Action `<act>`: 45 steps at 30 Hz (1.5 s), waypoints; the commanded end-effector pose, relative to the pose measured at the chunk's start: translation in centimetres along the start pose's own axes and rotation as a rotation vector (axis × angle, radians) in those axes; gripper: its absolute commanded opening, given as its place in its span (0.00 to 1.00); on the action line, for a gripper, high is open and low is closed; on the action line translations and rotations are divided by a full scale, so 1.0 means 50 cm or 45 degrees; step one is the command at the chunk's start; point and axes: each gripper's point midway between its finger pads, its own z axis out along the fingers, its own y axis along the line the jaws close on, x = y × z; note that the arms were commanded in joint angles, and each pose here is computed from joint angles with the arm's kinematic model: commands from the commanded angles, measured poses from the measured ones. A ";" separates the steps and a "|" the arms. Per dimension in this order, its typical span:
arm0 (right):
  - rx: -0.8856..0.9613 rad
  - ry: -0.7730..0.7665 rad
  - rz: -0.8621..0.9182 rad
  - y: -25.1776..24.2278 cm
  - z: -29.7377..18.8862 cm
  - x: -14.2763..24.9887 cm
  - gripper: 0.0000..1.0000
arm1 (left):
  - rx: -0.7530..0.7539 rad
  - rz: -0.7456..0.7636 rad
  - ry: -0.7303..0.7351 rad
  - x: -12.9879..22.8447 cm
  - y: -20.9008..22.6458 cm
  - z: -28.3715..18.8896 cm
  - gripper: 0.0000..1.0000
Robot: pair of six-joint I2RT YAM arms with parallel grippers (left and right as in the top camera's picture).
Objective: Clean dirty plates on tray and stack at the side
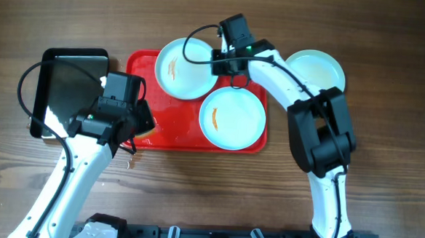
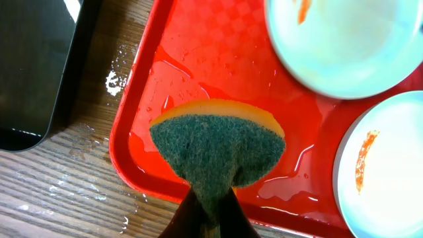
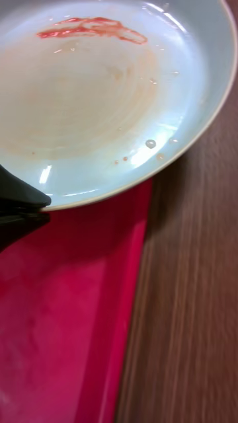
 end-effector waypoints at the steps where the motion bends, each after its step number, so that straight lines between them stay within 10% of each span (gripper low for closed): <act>1: -0.038 0.069 -0.046 0.049 0.027 0.046 0.05 | 0.013 -0.012 0.013 0.004 -0.002 0.005 0.04; 16: -0.017 0.109 -0.074 0.133 0.044 0.117 0.29 | 0.013 -0.012 0.013 0.004 -0.002 0.005 0.04; 45: -0.137 0.386 -0.221 0.177 0.030 0.237 0.04 | 0.065 0.208 -0.061 -0.038 -0.035 0.040 0.04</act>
